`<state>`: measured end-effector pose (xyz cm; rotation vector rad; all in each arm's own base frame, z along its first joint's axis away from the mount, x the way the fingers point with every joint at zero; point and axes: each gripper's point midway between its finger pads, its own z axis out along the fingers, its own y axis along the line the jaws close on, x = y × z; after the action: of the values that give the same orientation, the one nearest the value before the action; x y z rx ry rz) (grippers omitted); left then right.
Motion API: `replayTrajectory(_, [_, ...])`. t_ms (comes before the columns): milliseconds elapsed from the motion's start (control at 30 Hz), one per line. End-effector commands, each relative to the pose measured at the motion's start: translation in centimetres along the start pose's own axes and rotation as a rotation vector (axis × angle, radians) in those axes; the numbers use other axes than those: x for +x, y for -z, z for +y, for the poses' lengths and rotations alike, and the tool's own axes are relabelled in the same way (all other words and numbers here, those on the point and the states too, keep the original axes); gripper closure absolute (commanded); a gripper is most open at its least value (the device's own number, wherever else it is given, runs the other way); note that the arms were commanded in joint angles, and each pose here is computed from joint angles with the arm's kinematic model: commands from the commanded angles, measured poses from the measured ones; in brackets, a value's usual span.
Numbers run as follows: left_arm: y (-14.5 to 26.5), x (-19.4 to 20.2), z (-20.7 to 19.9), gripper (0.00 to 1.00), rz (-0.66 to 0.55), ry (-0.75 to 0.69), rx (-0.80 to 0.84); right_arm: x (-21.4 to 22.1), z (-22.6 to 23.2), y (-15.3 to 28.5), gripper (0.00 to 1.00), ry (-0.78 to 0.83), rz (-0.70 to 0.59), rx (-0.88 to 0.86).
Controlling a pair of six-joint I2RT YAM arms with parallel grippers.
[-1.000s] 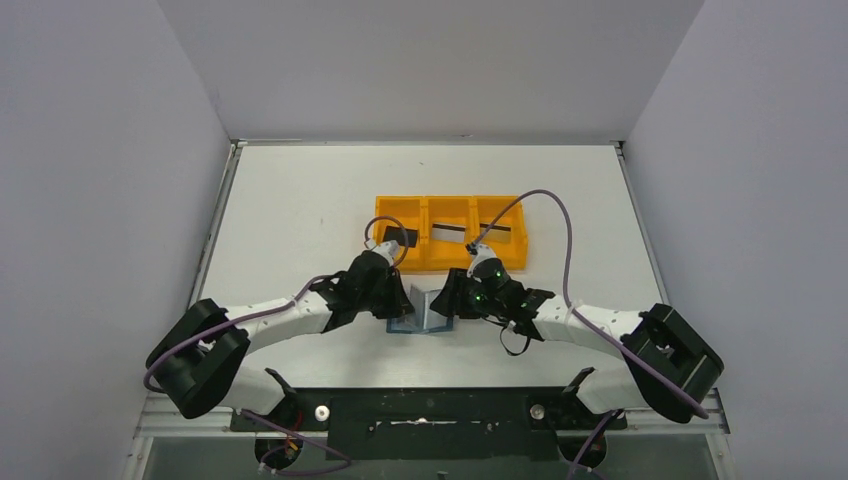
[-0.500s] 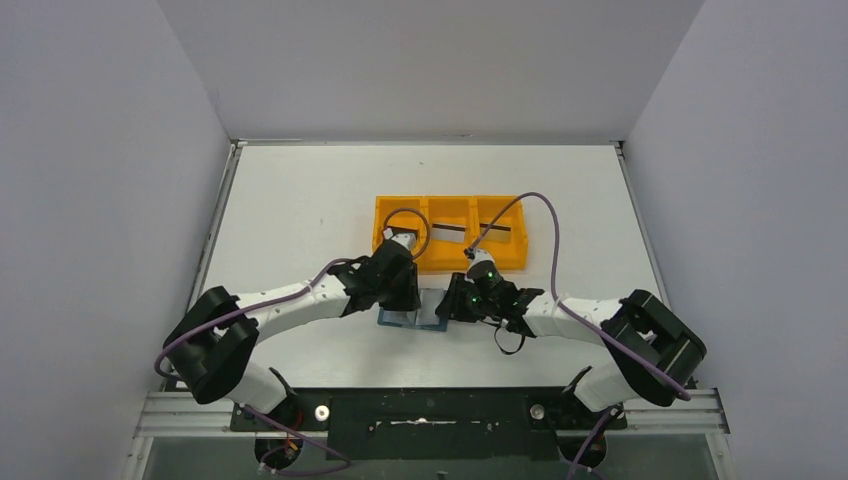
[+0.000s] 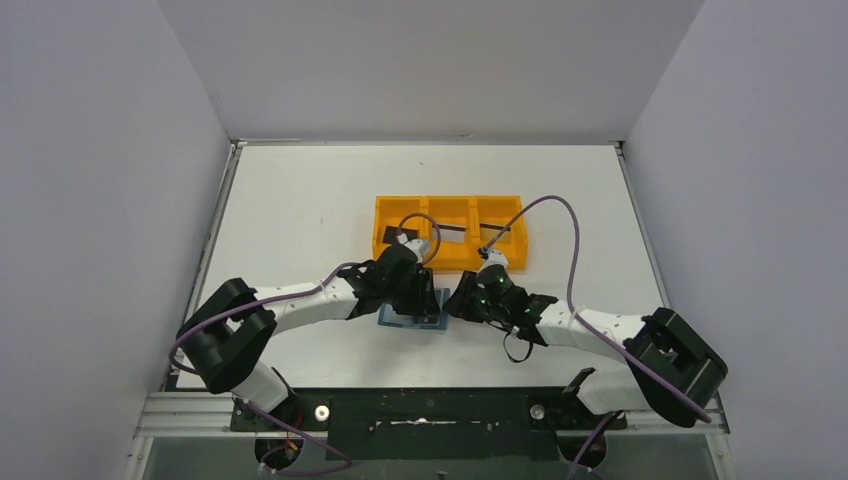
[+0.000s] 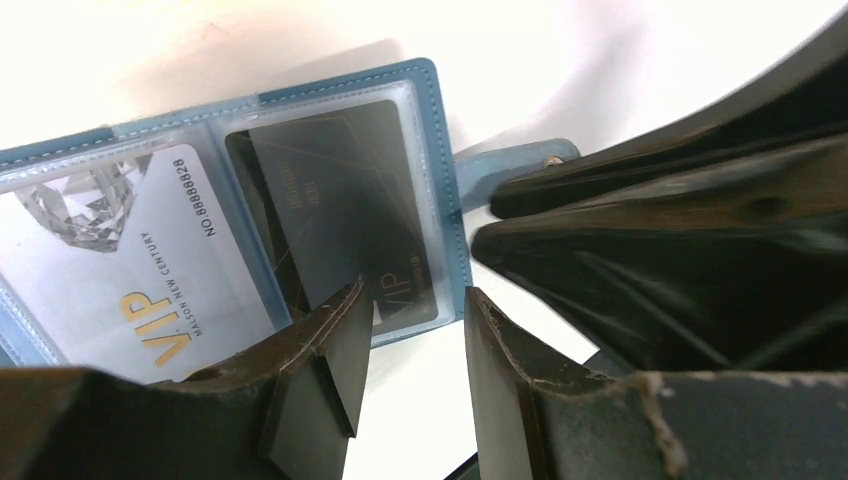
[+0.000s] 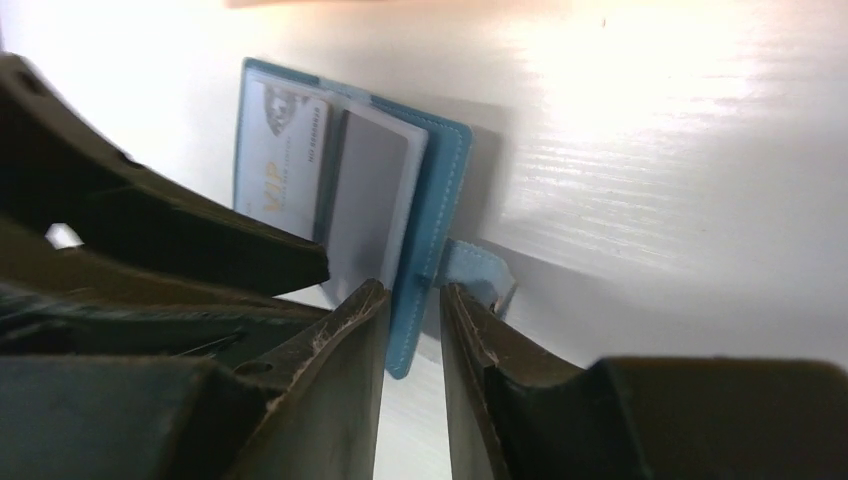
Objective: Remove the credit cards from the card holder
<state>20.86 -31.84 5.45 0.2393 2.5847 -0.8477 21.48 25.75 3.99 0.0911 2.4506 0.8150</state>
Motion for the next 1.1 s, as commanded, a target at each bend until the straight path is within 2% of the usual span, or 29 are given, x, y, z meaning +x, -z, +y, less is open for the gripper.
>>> replayTrajectory(0, [0.0, -0.8, -0.3, 0.62, -0.050, 0.001, 0.016, -2.8, 0.6, 1.6, 0.72, -0.021, -0.129, 0.001])
replayTrajectory(133, [0.7, -1.4, 0.6, 0.62, -0.093, 0.005, -0.029, -3.7, 2.0, 2.5, 0.71, -0.012, -0.149, -0.047])
replayTrajectory(367, [1.9, -2.1, 1.4, 0.62, -0.134, 0.016, -0.052, -4.1, 4.8, 1.8, 0.71, 0.010, -0.103, -0.125])
replayTrajectory(533, [3.1, -2.6, 2.3, 0.61, -0.180, 0.042, -0.076, -3.4, 3.5, 0.2, 0.70, 0.034, -0.053, -0.037])
replayTrajectory(633, [3.9, -3.0, 3.2, 0.57, -0.204, 0.074, -0.073, -2.2, 1.2, -0.6, 0.69, 0.062, -0.003, 0.119])
replayTrajectory(733, [4.4, -3.4, 3.4, 0.56, -0.215, 0.097, -0.039, -0.9, 0.5, -1.3, 0.69, 0.116, 0.032, 0.189])
replayTrajectory(833, [4.3, -2.9, 3.4, 0.56, -0.208, 0.105, 0.008, 0.3, 0.4, -1.9, 0.73, 0.143, 0.054, 0.198])
replayTrajectory(967, [4.3, -3.2, 2.5, 0.56, -0.199, 0.108, 0.052, 1.2, -0.3, -2.5, 0.84, 0.145, 0.073, 0.208])
replayTrajectory(1067, [4.1, -3.5, 2.1, 0.55, -0.191, 0.089, 0.062, 1.6, -0.7, -2.7, 0.88, 0.149, 0.081, 0.210])
